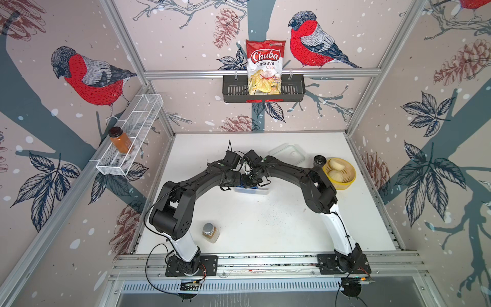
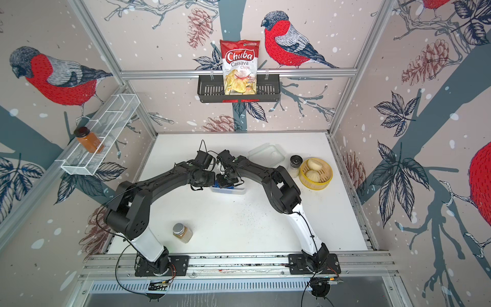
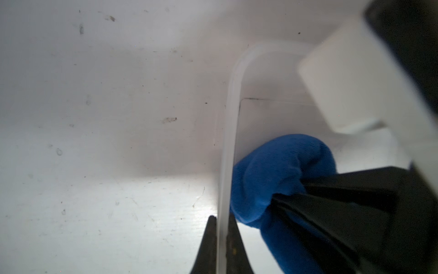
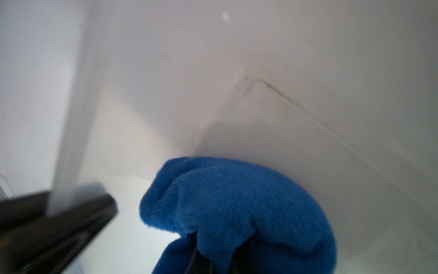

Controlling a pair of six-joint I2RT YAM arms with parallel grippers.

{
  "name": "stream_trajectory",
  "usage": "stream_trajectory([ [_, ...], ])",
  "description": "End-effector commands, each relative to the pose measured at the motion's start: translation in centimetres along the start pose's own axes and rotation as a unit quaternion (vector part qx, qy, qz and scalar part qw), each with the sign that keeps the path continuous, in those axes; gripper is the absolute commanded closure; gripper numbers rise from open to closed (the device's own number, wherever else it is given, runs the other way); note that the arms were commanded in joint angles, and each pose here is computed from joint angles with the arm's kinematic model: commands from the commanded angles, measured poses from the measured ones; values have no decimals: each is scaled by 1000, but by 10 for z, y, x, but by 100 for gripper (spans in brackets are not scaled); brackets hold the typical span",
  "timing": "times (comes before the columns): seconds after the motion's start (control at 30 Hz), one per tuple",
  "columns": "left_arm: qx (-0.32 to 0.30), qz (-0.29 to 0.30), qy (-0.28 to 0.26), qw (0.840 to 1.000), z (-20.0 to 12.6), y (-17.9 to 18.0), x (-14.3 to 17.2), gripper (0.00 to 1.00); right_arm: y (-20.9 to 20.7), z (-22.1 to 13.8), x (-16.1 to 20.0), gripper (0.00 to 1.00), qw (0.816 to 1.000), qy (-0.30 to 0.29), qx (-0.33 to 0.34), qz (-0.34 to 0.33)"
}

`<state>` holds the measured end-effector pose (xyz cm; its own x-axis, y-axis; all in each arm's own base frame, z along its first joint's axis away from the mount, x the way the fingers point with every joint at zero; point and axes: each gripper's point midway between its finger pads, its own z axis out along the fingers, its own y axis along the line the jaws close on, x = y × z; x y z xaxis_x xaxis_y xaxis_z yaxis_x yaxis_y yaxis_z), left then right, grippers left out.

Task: Wipe the insides of the lunch boxes
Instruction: Wipe the dirt inside the lunch box.

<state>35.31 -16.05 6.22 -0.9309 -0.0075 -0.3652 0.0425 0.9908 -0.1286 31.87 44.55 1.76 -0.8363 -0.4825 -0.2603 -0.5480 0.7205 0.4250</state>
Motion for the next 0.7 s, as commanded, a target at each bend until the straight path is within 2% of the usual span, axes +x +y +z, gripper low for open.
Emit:
stream_trajectory([
  [0.0, 21, -14, -5, 1000, 1, -9, -2, 100, -8, 23, 18, 100, 998, 52, 12, 34],
  [0.23, 22, -15, 0, 1000, 2, -8, 5, 100, -38, 22, -44, 100, 994, -42, 65, 78],
  [0.47, 17, -17, 6, 1000, 3, -2, 15, 100, -93, -9, -88, 100, 974, -134, 148, 109],
  [0.57, 13, -18, 10, 1000, 6, -1, 18, 100, -115, -26, -94, 100, 964, -144, 198, 104],
  [0.67, 11, -20, 10, 1000, 7, 0, 17, 100, -137, -43, -86, 100, 952, -131, 264, 85],
])
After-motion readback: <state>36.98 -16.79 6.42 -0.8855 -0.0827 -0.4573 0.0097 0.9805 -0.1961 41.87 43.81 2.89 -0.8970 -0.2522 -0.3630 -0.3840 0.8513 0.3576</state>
